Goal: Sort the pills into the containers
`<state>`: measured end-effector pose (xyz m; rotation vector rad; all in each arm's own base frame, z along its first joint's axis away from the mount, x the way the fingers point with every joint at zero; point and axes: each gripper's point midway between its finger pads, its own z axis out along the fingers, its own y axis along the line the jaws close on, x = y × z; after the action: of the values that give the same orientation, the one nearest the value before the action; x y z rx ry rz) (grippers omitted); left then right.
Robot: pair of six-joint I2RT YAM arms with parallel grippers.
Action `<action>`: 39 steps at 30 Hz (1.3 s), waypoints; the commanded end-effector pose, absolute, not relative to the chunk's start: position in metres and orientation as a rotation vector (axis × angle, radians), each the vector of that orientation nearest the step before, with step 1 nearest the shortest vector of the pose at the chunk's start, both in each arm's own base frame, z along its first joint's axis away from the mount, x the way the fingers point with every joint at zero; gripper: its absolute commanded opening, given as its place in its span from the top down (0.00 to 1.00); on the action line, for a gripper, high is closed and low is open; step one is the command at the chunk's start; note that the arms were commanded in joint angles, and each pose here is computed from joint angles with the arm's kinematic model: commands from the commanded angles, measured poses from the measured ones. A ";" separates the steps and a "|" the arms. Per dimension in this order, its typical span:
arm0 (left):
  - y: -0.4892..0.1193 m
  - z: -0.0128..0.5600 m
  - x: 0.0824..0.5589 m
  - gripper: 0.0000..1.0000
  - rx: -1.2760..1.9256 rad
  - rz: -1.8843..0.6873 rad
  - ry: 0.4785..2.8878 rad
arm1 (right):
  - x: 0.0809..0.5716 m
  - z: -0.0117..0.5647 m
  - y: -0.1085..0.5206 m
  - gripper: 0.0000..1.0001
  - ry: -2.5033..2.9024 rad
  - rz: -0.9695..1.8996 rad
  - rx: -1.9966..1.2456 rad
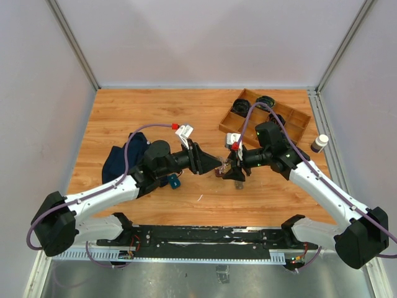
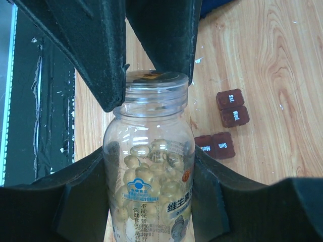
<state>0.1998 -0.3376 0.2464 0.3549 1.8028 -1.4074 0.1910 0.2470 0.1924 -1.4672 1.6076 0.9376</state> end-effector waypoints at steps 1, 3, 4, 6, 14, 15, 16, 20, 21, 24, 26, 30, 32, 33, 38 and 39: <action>-0.347 0.236 0.193 0.81 0.418 -1.404 1.848 | 0.190 0.221 0.259 0.99 1.461 0.977 -1.472; -0.347 0.236 0.190 0.81 0.430 -1.424 1.841 | 0.188 0.224 0.260 0.99 1.448 0.986 -1.473; -0.348 0.240 0.188 0.81 0.432 -1.447 1.818 | 0.187 0.225 0.260 0.99 1.443 0.994 -1.474; -0.349 0.242 0.184 0.81 0.439 -1.479 1.798 | 0.185 0.227 0.260 0.99 1.435 1.010 -1.471; -0.348 0.247 0.175 0.81 0.528 -1.503 1.704 | 0.179 0.234 0.261 1.00 1.401 1.072 -1.455; -0.348 0.247 0.174 0.81 0.551 -1.496 1.688 | 0.179 0.235 0.261 0.99 1.399 1.077 -1.454; -0.348 0.246 0.173 0.81 0.578 -1.489 1.673 | 0.178 0.234 0.261 0.99 1.398 1.083 -1.455; -0.351 0.239 0.167 0.82 0.712 -1.464 1.619 | 0.175 0.234 0.262 0.99 1.393 1.114 -1.460; -0.352 0.237 0.166 0.82 0.740 -1.451 1.606 | 0.175 0.234 0.262 0.99 1.393 1.116 -1.460; -0.351 0.232 0.166 0.82 0.817 -1.409 1.558 | 0.174 0.235 0.262 0.99 1.383 1.124 -1.462; -0.350 0.230 0.165 0.81 0.855 -1.395 1.524 | 0.173 0.236 0.262 1.00 1.377 1.128 -1.462; -0.344 0.233 0.170 0.81 0.852 -1.409 1.500 | 0.172 0.239 0.260 0.99 1.367 1.132 -1.457; -0.343 0.235 0.172 0.81 0.840 -1.417 1.498 | 0.171 0.240 0.260 0.99 1.360 1.135 -1.459; -0.343 0.236 0.172 0.80 0.837 -1.420 1.498 | 0.172 0.240 0.259 1.00 1.359 1.136 -1.458; -0.345 0.240 0.174 0.75 0.806 -1.444 1.528 | 0.171 0.240 0.259 0.99 1.355 1.132 -1.461; -0.346 0.241 0.174 0.71 0.800 -1.451 1.535 | 0.171 0.239 0.259 0.99 1.354 1.130 -1.462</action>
<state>0.1834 -0.3407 0.2604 0.7659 1.4450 -1.3990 0.1743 0.2491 0.2062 -1.4453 1.5568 1.0992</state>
